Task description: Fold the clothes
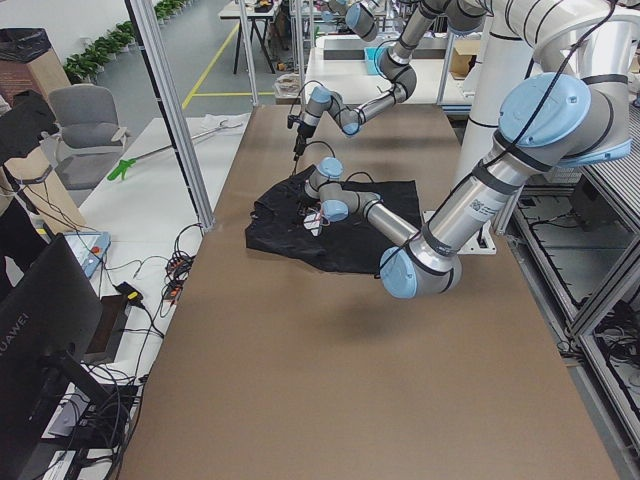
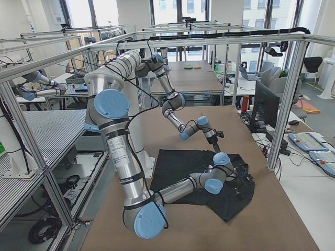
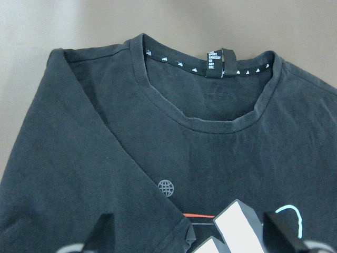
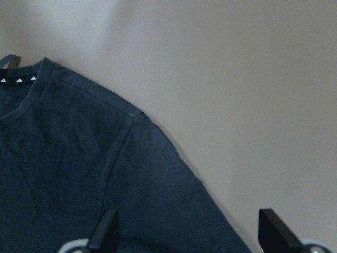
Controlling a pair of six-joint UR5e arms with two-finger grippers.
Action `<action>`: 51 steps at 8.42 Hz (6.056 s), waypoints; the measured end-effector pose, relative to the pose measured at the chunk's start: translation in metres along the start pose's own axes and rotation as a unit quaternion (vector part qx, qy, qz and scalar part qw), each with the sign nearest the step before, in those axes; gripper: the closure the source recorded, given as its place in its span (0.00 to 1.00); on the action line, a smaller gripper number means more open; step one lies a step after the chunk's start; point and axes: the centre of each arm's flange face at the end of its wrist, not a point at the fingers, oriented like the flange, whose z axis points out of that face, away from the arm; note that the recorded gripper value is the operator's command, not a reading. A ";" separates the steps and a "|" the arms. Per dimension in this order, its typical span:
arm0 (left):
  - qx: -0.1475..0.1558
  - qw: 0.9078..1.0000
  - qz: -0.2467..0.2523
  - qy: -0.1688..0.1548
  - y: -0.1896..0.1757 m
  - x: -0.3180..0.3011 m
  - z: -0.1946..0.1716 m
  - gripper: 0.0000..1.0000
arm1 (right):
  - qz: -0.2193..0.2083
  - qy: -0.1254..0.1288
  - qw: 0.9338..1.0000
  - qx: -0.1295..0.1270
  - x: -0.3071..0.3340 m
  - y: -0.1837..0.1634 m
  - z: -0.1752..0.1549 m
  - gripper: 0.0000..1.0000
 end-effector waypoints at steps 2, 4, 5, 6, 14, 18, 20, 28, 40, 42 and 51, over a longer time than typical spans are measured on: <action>-0.001 1.000 0.000 0.000 0.000 0.000 0.000 0.00 | 0.091 -0.029 0.995 0.027 0.005 0.023 0.005 0.07; 0.004 1.000 0.001 -0.002 0.001 0.000 0.000 0.00 | 0.127 -0.069 0.988 0.046 0.059 0.067 0.009 0.07; 0.005 1.000 0.001 -0.002 0.001 0.001 0.001 0.00 | 0.131 -0.077 0.987 0.049 0.081 0.082 0.015 0.07; 0.006 1.000 0.001 -0.002 0.002 0.001 0.001 0.00 | 0.125 -0.085 0.987 0.051 0.099 0.093 0.026 0.07; 0.013 1.000 0.000 -0.010 0.005 -0.006 0.004 0.00 | 0.050 -0.097 0.993 0.041 0.127 0.123 0.062 0.31; 0.013 1.000 0.000 -0.010 0.006 -0.008 0.004 0.00 | 0.050 -0.104 0.993 0.023 0.131 0.131 0.061 0.69; 0.014 1.000 0.001 -0.007 0.007 -0.012 0.005 0.00 | 0.048 -0.107 0.993 0.025 0.124 0.127 0.059 1.00; 0.016 1.000 0.013 -0.002 0.002 -0.020 -0.002 0.00 | 0.080 -0.074 0.994 0.016 0.007 0.061 0.000 1.00; 0.020 1.000 0.015 -0.009 -0.004 -0.034 -0.001 0.00 | 0.003 0.011 1.000 0.029 -0.142 0.036 0.052 1.00; 0.021 1.000 0.015 -0.007 -0.005 -0.032 -0.002 0.00 | -0.013 0.014 1.000 0.018 -0.118 0.027 0.052 1.00; 0.021 1.000 0.015 -0.008 -0.005 -0.033 -0.002 0.00 | -0.088 0.019 0.996 0.009 -0.111 0.029 0.055 0.06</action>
